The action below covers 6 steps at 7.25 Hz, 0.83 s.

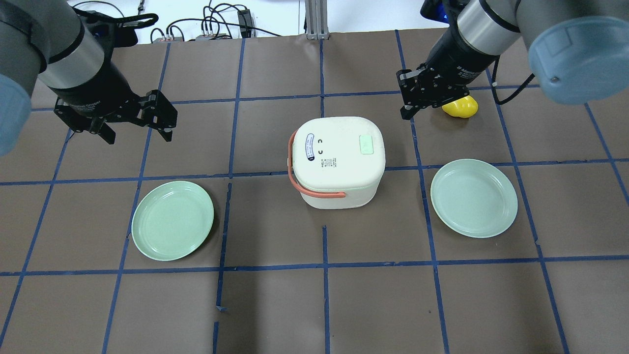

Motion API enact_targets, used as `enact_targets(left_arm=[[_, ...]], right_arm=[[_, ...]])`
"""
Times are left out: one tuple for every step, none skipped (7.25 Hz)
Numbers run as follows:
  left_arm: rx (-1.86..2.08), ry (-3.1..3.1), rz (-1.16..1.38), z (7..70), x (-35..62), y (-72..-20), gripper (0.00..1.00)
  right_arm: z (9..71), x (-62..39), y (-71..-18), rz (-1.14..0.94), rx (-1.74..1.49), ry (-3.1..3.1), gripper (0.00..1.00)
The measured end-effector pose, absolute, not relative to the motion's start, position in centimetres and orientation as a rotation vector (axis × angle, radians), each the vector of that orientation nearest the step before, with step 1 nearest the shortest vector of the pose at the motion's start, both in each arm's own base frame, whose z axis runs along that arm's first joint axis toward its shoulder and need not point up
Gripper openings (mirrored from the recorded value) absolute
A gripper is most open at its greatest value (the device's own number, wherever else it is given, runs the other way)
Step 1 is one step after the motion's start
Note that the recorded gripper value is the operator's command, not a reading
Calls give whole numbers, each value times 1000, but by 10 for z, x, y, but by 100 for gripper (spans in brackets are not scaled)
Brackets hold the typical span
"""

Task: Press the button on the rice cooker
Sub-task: 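Move the right gripper over the rice cooker's green lid button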

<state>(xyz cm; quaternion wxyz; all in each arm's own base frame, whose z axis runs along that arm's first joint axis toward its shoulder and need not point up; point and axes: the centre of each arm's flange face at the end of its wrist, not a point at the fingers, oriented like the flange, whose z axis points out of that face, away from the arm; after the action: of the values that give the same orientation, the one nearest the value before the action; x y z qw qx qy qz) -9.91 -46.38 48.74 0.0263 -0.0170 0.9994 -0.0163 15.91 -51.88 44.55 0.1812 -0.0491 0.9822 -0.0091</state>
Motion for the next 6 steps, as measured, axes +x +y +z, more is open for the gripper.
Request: enact_targets(left_arm=[[-53, 3088, -51, 488, -99, -464, 100], [-53, 3088, -51, 488, -99, -464, 100], [-53, 3088, -51, 488, -99, -464, 100], [-53, 3088, -51, 488, -99, -464, 100], [-53, 3088, -51, 488, -99, -464, 100], [-53, 3088, -51, 488, -99, -464, 100]], right_arm=[[439, 162, -522, -14, -160, 2757, 6], [431, 165, -526, -5, -180, 2743, 7], [422, 171, -528, -9, -200, 2729, 7], [412, 178, -528, -22, -219, 2715, 7], [403, 182, -526, -25, -229, 2706, 7], [399, 184, -525, -26, -234, 2699, 7]])
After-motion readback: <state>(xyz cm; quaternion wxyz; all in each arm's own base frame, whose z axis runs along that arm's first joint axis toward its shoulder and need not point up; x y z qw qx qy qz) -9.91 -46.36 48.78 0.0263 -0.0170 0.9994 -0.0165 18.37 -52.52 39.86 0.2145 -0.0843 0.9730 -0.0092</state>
